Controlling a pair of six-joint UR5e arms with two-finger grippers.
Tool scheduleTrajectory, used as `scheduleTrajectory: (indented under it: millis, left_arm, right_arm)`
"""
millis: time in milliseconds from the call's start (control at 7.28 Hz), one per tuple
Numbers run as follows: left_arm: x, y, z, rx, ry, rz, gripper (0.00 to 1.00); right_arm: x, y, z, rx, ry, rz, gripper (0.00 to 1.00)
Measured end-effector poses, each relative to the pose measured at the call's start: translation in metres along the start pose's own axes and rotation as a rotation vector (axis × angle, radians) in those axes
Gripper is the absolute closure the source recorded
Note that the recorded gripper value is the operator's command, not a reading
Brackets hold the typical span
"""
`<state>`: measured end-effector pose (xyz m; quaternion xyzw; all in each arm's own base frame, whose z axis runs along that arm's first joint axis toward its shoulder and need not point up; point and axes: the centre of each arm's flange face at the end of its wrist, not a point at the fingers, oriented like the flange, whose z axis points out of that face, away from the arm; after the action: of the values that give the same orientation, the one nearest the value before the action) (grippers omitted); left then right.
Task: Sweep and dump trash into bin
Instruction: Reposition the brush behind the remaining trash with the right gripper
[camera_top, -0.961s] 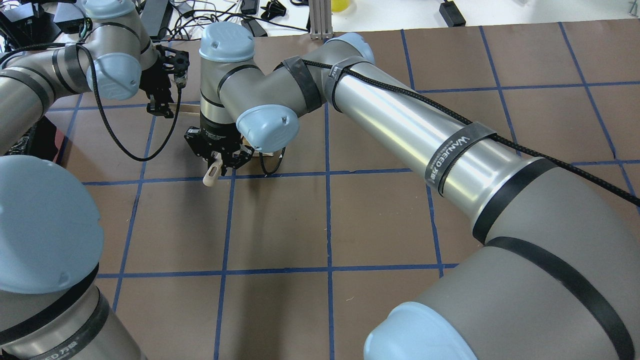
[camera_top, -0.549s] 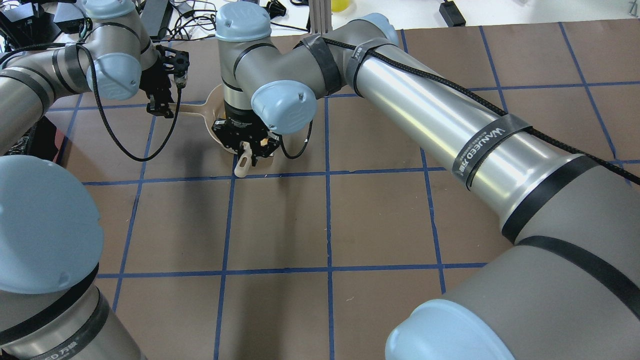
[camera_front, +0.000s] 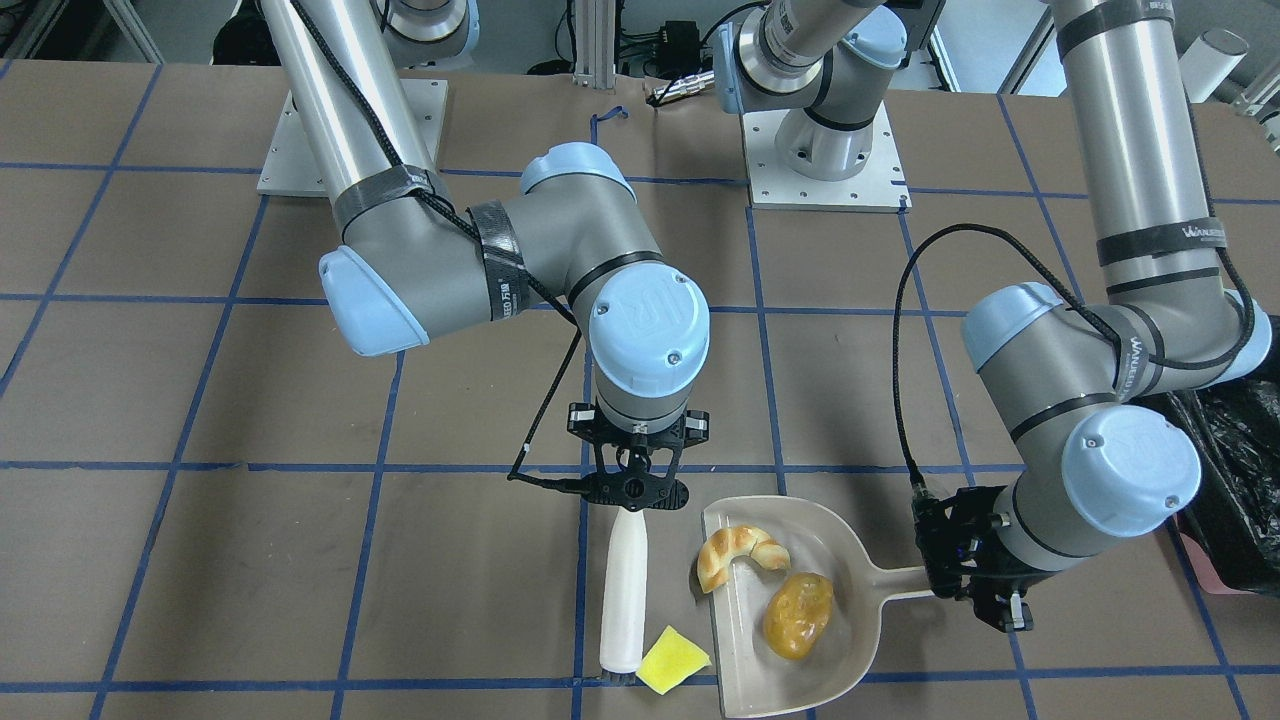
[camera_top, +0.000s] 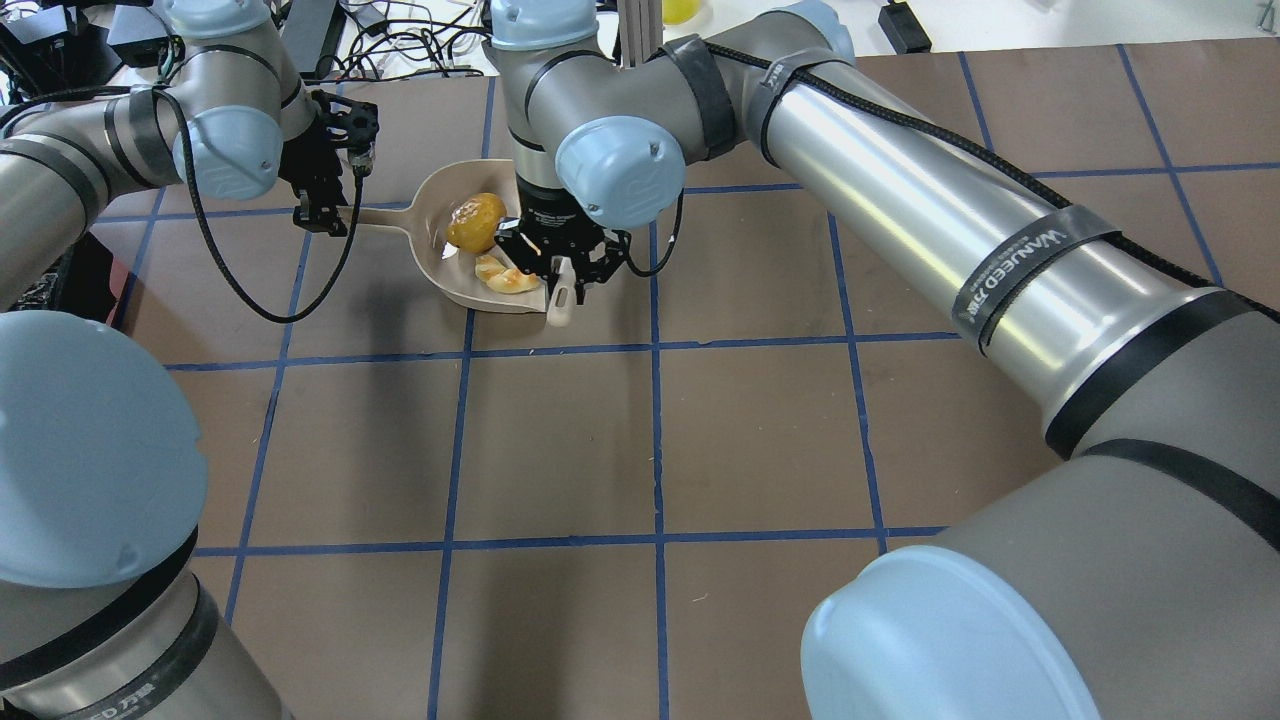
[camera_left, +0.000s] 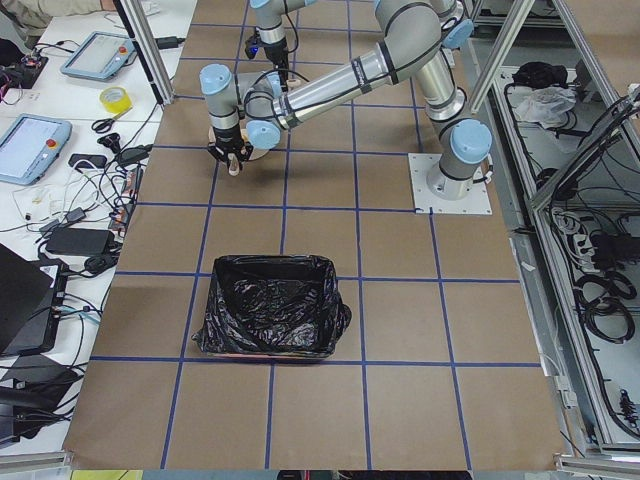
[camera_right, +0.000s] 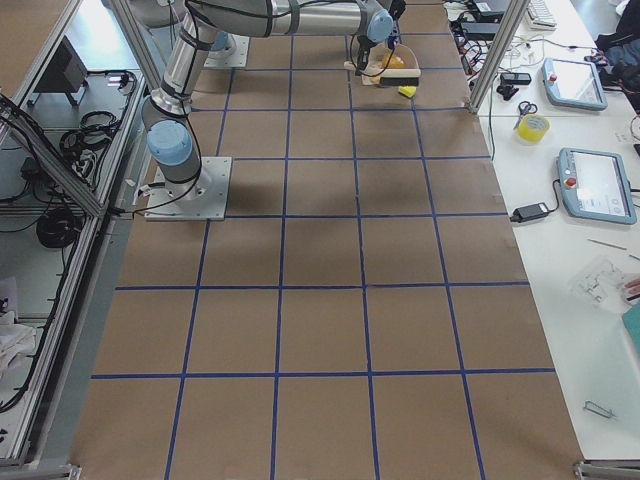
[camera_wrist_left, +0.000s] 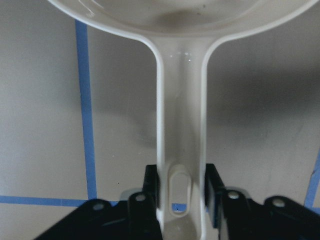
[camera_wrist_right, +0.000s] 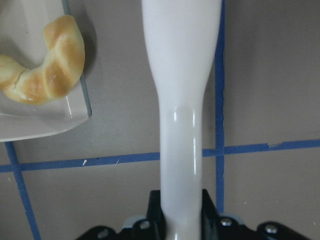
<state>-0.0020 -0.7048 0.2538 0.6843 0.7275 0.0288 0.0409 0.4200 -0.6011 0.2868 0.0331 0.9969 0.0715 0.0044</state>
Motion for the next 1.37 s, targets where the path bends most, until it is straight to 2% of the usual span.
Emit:
scheduleTrajectory:
  millis: [549,1373]
  left_arm:
    - [0.0,0.0,-0.001,0.0,-0.001,0.001,1.0]
    - [0.0,0.001,-0.001,0.0,-0.001,-0.001,1.0]
  right_arm:
    - [-0.003,-0.03,0.036,0.042,0.001,-0.035,1.0]
    - [0.007,-0.073,0.048,0.095,-0.018,-0.035,1.0]
